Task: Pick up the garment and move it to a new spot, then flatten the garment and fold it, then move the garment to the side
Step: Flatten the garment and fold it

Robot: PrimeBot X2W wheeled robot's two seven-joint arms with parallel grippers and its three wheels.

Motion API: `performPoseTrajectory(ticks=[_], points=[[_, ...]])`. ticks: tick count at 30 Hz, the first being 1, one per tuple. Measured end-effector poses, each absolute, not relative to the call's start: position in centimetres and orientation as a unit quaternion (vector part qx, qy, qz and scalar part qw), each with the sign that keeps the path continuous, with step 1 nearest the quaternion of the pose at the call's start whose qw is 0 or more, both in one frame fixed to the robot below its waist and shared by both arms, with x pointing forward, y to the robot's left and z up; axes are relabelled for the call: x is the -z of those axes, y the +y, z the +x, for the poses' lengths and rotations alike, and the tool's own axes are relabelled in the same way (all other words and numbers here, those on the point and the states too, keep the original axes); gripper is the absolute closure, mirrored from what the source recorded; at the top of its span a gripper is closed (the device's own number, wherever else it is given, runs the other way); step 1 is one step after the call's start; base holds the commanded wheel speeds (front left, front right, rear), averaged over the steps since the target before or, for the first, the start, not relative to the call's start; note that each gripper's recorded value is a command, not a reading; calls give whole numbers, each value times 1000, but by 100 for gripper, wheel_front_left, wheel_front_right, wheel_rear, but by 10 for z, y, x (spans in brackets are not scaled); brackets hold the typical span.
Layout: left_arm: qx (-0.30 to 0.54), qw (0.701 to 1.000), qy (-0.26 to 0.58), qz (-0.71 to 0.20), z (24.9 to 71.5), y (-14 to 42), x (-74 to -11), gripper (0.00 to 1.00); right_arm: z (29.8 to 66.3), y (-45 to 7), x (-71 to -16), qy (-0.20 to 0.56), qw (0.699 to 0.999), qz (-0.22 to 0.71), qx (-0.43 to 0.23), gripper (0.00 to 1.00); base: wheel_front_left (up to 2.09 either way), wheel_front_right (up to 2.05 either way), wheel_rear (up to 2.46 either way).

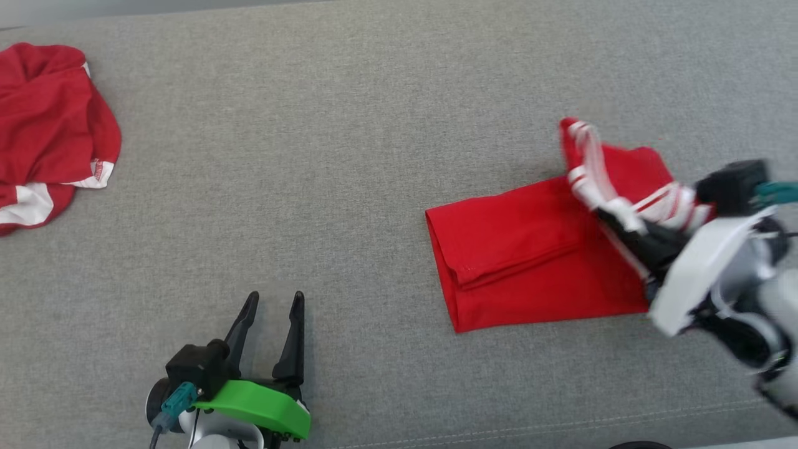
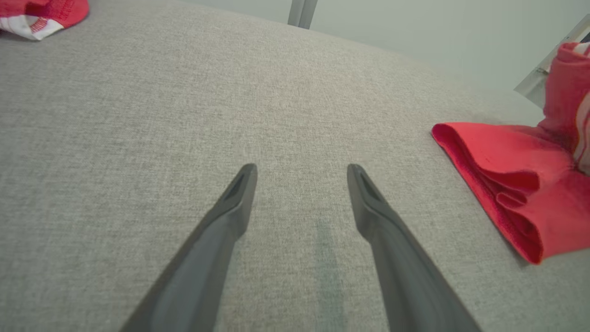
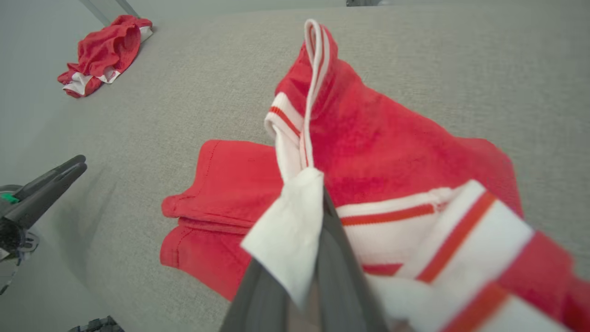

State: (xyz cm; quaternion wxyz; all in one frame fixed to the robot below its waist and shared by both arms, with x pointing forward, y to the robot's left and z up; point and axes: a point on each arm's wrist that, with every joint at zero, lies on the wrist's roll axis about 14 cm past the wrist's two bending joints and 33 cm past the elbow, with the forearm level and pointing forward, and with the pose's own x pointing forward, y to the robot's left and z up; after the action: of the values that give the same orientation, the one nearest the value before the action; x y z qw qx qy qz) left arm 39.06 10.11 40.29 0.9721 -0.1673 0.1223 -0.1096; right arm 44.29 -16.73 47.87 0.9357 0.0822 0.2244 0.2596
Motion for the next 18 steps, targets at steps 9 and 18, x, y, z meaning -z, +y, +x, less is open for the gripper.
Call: performPoseTrajectory(ticks=[9,18], points=[[123,969,132,-169,391,91,-399,0,422,-56,-424,237,918,91,-305,100,0,0,0],[112,970,133,-168,386,98,-399,0,440,-35,-440,179,934,90,-296,0,0,0,0]])
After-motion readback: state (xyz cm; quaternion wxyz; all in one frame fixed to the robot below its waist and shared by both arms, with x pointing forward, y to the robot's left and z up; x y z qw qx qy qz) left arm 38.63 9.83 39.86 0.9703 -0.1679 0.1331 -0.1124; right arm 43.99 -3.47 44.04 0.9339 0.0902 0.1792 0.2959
